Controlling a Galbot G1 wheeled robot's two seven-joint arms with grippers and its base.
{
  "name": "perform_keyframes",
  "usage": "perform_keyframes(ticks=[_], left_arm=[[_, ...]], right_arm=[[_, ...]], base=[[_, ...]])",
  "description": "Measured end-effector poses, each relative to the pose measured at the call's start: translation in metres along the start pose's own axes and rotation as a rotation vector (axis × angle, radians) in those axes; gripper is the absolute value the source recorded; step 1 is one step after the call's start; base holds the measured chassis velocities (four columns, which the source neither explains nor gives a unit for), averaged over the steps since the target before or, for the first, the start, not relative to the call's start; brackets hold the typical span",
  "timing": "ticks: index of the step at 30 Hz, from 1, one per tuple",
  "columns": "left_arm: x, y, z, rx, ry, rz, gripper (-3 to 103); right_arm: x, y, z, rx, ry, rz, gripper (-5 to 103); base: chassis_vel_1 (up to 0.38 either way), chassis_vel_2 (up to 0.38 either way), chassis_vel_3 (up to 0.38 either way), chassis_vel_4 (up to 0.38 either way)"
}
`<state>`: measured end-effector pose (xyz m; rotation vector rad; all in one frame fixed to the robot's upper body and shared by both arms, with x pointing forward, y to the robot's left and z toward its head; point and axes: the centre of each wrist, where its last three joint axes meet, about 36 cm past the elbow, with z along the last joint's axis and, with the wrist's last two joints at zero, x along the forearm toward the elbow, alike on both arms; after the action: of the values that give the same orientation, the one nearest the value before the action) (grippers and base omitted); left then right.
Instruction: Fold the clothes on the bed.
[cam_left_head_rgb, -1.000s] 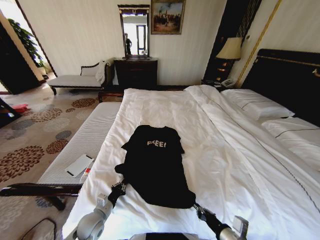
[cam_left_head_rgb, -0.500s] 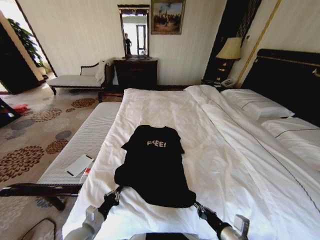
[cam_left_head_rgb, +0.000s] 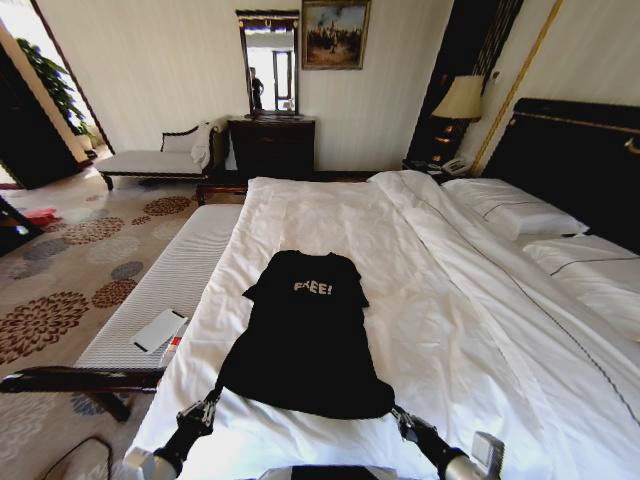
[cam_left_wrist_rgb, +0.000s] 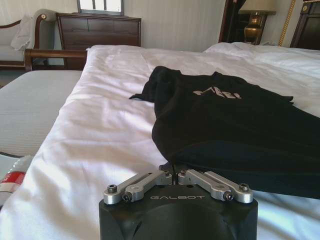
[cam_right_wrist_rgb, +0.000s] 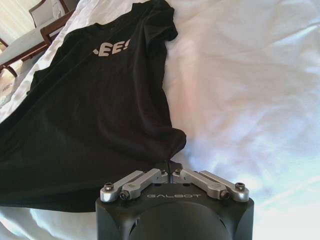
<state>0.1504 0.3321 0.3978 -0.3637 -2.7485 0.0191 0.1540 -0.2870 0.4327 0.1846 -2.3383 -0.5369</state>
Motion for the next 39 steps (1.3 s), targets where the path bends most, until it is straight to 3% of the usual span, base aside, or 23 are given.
perform_keyframes(ticks=[7,12,20,26,29,32,39], left_arm=[[0.021,-0.003,0.003,-0.011,0.031,0.014,0],[0.045,-0.007,0.024,-0.02,0.077,0.027,0],[0.049,0.007,0.023,-0.023,0.058,-0.019,0],[0.053,0.01,0.017,-0.04,0.065,-0.011,0],[0.057,0.009,0.021,-0.048,0.081,-0.004,0],[0.07,-0.001,0.044,-0.049,0.134,0.017,0],[0.07,-0.005,0.05,-0.042,0.137,0.01,0]], right_arm=[[0.006,0.0,-0.001,0.013,0.009,0.013,0],[0.013,0.003,0.006,0.039,0.037,0.031,0],[0.024,0.012,-0.003,0.053,0.035,0.016,0],[0.04,0.022,-0.011,0.079,0.059,0.017,0],[0.042,0.02,-0.007,0.095,0.078,0.031,0],[0.032,0.004,0.01,0.115,0.117,0.076,0],[0.021,-0.001,0.011,0.089,0.094,0.078,0]], base=[[0.0,0.0,0.0,0.0],[0.0,0.0,0.0,0.0],[0.0,0.0,0.0,0.0],[0.0,0.0,0.0,0.0],[0.0,0.0,0.0,0.0],[0.0,0.0,0.0,0.0],[0.0,0.0,0.0,0.0]])
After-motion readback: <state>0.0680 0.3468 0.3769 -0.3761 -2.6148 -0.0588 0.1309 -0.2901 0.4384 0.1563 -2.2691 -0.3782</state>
